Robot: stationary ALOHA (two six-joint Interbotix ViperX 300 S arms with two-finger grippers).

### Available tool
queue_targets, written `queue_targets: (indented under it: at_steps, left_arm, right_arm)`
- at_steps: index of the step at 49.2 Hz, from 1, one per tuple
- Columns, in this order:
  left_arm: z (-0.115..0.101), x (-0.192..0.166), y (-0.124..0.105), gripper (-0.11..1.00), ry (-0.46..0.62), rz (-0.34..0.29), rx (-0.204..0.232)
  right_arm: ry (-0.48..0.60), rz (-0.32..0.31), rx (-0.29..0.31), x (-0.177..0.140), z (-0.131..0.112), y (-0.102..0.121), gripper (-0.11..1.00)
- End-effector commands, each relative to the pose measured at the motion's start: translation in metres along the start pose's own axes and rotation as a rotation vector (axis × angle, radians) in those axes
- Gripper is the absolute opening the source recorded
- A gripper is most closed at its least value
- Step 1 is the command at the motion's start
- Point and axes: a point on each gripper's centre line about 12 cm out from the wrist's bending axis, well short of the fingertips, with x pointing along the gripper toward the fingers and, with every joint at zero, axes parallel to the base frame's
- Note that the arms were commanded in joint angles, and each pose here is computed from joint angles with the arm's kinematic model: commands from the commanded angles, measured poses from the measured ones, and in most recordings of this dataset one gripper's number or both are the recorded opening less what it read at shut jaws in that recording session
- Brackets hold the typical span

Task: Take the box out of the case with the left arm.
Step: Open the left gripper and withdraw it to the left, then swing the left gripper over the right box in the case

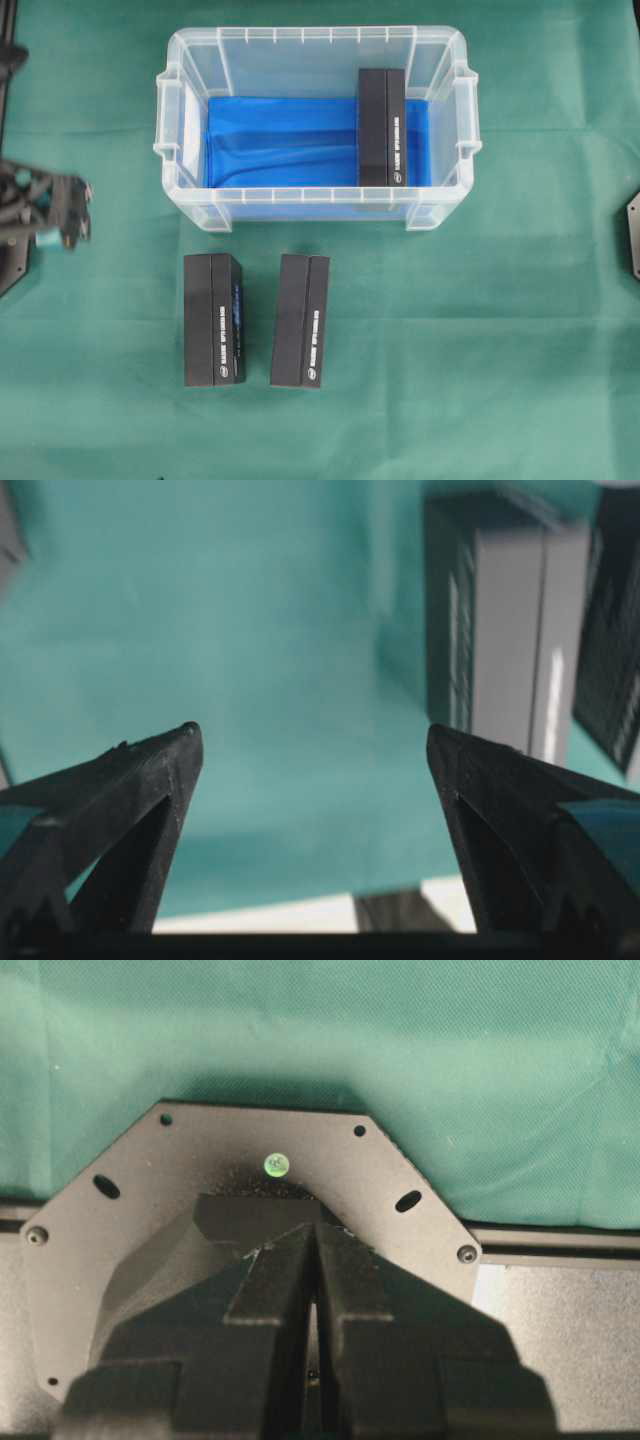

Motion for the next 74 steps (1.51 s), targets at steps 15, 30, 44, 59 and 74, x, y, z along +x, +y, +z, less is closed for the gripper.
queue_targets:
  at_steps: [15,30,44,59,74]
  left_arm:
    - [0.063,-0.005,0.019,0.90,-0.054,0.060,-0.071]
    - [0.084,0.002,0.020,0.90,-0.060,0.096,-0.041]
    - [0.087,0.002,0.017,0.90,-0.048,0.095,-0.045]
    - [0.086,0.004,0.002,0.90,-0.053,0.051,-0.025]
    - [0.095,0.008,-0.059,0.90,-0.042,0.047,0.011]
  right_arm:
    - [-0.021,0.003,0.004,-0.008,0.004,0.000,0.01]
    - [-0.021,0.003,0.004,-0.008,0.004,0.000,0.01]
    - [-0.021,0.003,0.004,-0.008,0.004,0.000,0.01]
    - [-0.023,0.003,0.004,-0.008,0.004,0.000,0.01]
    - [-0.021,0.003,0.004,-0.008,0.004,0.000,0.01]
